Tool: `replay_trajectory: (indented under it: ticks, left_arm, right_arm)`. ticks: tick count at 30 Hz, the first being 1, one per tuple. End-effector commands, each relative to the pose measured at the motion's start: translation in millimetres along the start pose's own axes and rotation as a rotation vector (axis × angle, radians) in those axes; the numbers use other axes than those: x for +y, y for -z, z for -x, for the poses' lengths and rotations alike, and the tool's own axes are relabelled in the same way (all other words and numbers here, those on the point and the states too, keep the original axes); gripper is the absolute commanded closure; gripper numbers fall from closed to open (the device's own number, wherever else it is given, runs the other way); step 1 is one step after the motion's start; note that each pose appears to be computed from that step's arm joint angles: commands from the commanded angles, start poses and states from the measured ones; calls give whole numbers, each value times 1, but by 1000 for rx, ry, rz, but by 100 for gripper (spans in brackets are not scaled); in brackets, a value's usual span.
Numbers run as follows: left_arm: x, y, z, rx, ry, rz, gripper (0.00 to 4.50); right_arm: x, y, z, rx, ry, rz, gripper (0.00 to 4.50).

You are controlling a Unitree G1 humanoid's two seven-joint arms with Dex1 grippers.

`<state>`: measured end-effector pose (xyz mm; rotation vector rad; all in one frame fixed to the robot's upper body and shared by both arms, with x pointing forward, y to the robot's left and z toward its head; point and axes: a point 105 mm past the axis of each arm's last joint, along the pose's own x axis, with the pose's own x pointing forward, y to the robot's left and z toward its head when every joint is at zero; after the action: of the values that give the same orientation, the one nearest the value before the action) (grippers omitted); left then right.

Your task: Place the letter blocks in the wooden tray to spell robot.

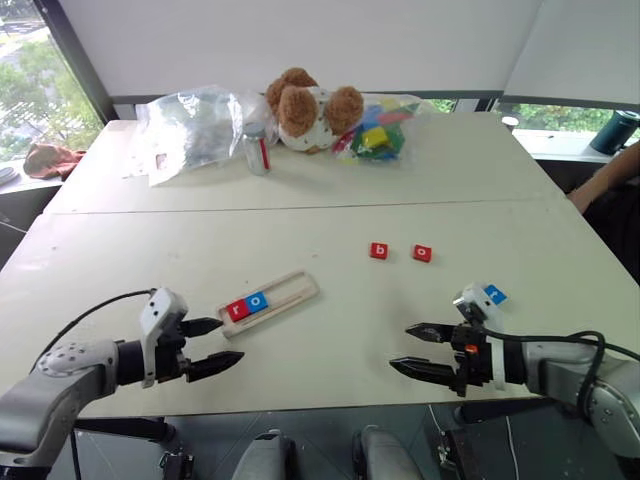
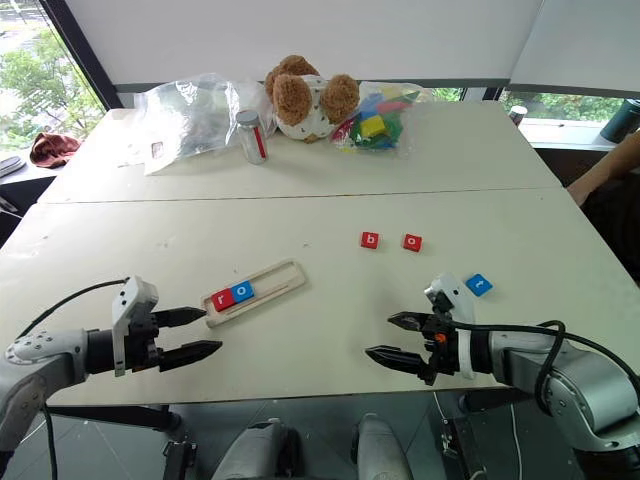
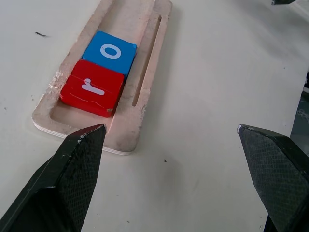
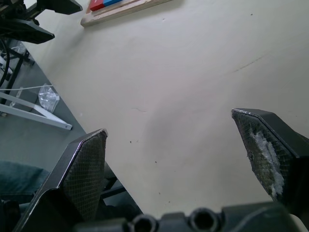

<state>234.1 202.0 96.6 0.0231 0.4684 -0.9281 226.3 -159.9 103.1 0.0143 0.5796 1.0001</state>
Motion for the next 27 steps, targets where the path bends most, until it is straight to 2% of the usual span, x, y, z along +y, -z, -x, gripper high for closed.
replay_trajectory:
  ticks: [1, 18, 27]
  left_arm:
    - [-1, -9, 3, -28, 6, -15, 0]
    - [-5, 12, 16, 36, -16, 40, 0]
    - [-3, 11, 17, 39, -26, 34, 0]
  right_arm:
    - [1, -7, 2, -24, -4, 29, 3]
    - [5, -5, -3, -19, -26, 27, 3]
    - [1, -6, -5, -16, -19, 31, 3]
